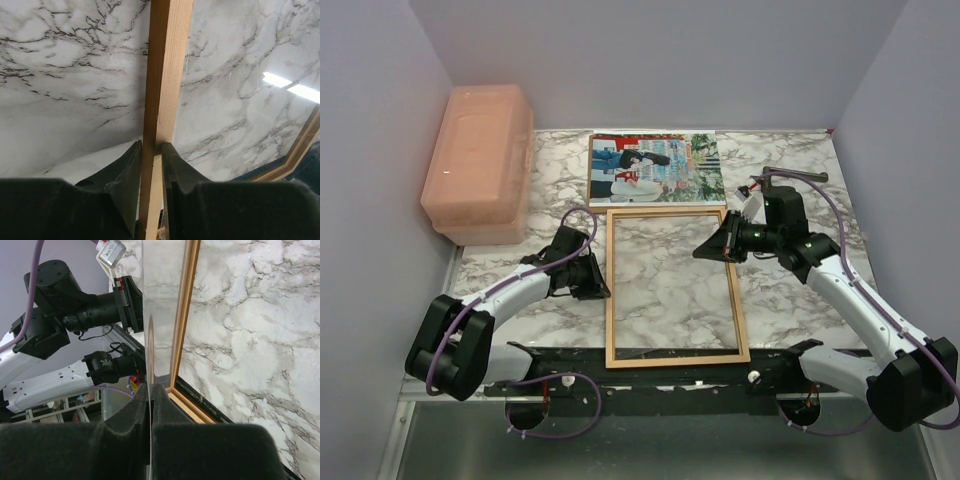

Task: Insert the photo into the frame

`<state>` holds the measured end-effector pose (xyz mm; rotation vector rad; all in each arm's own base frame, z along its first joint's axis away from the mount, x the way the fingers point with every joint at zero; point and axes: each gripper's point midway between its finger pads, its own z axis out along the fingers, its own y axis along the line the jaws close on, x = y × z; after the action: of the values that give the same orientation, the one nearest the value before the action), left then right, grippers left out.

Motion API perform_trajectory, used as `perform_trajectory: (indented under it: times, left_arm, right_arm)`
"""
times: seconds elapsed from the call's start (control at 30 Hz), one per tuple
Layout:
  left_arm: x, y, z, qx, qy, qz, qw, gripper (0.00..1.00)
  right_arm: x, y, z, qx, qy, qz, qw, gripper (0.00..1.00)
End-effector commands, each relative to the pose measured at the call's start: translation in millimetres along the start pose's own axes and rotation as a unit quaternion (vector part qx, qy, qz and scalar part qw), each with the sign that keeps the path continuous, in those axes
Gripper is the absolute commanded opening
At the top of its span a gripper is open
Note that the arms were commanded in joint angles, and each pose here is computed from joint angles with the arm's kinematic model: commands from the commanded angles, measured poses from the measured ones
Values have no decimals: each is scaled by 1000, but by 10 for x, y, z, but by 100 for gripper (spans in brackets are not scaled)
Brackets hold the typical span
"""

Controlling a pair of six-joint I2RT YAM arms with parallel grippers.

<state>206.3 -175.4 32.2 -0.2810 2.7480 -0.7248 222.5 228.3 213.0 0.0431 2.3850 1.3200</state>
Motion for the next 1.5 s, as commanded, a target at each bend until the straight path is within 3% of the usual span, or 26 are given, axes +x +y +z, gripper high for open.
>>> perform_trajectory:
  times: [0.0, 1.47]
  left_arm:
    - [90, 243, 73, -46, 12, -1, 999, 23]
    - [160, 336, 88, -57, 18, 1, 998, 21]
  right_arm:
    - [24, 30, 36, -20, 9, -12, 1000, 0]
    - [209, -12, 7, -38, 24, 4, 999, 0]
